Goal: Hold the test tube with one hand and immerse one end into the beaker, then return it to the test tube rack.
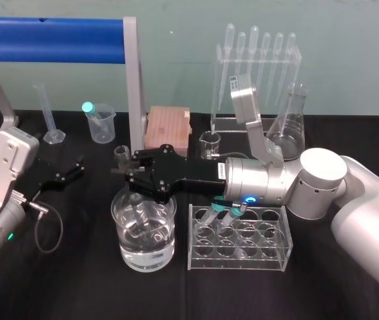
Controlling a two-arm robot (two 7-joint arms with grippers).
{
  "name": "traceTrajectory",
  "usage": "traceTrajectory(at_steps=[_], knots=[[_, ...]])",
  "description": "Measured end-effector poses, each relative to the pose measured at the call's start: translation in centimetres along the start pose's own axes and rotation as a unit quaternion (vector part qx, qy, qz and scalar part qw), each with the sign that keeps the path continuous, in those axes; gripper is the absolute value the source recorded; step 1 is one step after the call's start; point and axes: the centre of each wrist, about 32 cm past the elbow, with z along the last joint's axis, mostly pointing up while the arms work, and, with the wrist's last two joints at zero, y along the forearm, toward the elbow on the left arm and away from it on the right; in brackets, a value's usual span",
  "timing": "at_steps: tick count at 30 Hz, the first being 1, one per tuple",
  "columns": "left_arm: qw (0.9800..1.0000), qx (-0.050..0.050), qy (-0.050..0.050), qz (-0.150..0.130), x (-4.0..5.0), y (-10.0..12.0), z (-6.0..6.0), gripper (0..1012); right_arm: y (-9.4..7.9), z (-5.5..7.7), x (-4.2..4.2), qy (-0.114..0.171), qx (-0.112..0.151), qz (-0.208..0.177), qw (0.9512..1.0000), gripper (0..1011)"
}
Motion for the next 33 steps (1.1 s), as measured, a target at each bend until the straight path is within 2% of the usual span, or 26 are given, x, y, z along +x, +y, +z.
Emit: traceTrajectory(at_steps=[33], knots=[[1.0,0.0,0.0,0.0,0.0,0.0,0.0,1000,0.02,0.03,-0.02,-0.001,0.001,0.001,1.0,225]])
